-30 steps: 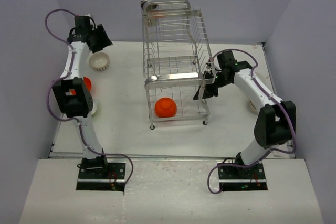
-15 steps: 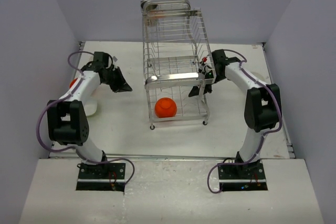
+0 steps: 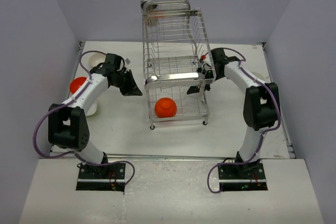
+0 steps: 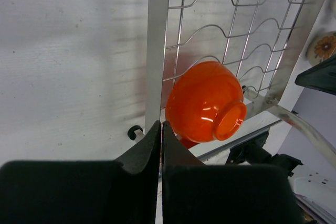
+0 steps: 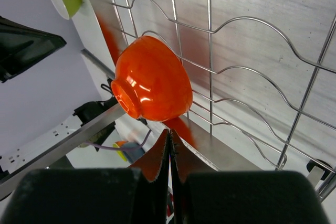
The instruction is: Unload the bowls from the dish rack
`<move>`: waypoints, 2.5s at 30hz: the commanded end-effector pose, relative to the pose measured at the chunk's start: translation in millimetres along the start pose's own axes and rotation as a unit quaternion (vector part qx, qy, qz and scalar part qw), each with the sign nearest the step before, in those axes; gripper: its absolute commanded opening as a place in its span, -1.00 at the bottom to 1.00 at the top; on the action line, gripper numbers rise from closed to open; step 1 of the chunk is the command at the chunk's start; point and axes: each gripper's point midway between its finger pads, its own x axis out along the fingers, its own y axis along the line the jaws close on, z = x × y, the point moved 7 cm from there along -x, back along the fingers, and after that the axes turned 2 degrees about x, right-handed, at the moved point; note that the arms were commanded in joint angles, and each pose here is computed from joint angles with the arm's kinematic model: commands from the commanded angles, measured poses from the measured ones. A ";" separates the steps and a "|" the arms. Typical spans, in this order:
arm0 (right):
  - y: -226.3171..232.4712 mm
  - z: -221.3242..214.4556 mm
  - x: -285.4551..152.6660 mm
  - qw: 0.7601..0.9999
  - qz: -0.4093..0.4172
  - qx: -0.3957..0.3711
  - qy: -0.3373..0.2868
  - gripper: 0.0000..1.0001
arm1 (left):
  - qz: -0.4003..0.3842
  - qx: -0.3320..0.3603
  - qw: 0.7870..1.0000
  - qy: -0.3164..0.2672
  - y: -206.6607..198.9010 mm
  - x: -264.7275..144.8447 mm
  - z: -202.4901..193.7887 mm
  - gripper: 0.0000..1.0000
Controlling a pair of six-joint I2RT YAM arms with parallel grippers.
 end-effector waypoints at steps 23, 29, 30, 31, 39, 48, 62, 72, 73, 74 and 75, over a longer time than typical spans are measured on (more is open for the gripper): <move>-2.9 -22.8 31.7 0.998 -0.003 -0.022 0.051 -1.00 | -0.012 0.047 0.986 0.160 -30.3 40.5 -47.6 -1.00; -6.2 -32.6 42.7 0.997 -0.010 -0.027 0.070 -1.00 | -0.019 0.054 0.983 0.173 -34.6 46.4 -52.1 -1.00; -5.8 -34.2 44.3 0.997 -0.012 -0.030 0.074 -1.00 | -0.019 0.057 0.983 0.175 -35.3 47.7 -52.8 -1.00; -5.6 -35.5 45.5 0.997 -0.013 -0.030 0.077 -1.00 | -0.020 0.057 0.982 0.180 -35.7 50.4 -53.9 -1.00; -6.6 -44.4 58.0 0.995 -0.012 -0.028 0.093 -1.00 | -0.028 0.063 0.978 0.197 -40.7 64.6 -56.5 -1.00; -5.2 -43.3 65.4 0.995 -0.011 -0.022 0.100 -1.00 | -0.049 0.064 0.976 0.202 -48.5 78.1 -50.4 -1.00; 13.2 -17.8 66.1 0.996 -0.016 -0.027 0.084 -1.00 | -0.084 0.062 0.976 0.193 -61.3 103.4 -32.7 -1.00; 17.2 -17.0 48.1 0.998 -0.019 -0.035 0.058 -1.00 | -0.024 0.091 0.990 0.108 -76.6 86.4 -1.0 -0.82; 16.8 -17.9 46.2 0.998 -0.019 -0.035 0.055 -1.00 | -0.016 0.090 0.990 0.106 -74.8 85.3 -0.6 -0.75; 14.6 -17.2 43.3 0.998 -0.018 -0.034 0.050 -1.00 | -0.016 0.092 0.991 0.101 -76.1 81.8 -0.1 -0.70; 16.8 -17.6 38.6 0.998 -0.015 -0.036 0.044 -1.00 | -0.011 0.089 0.991 0.101 -74.5 81.6 -1.1 -0.65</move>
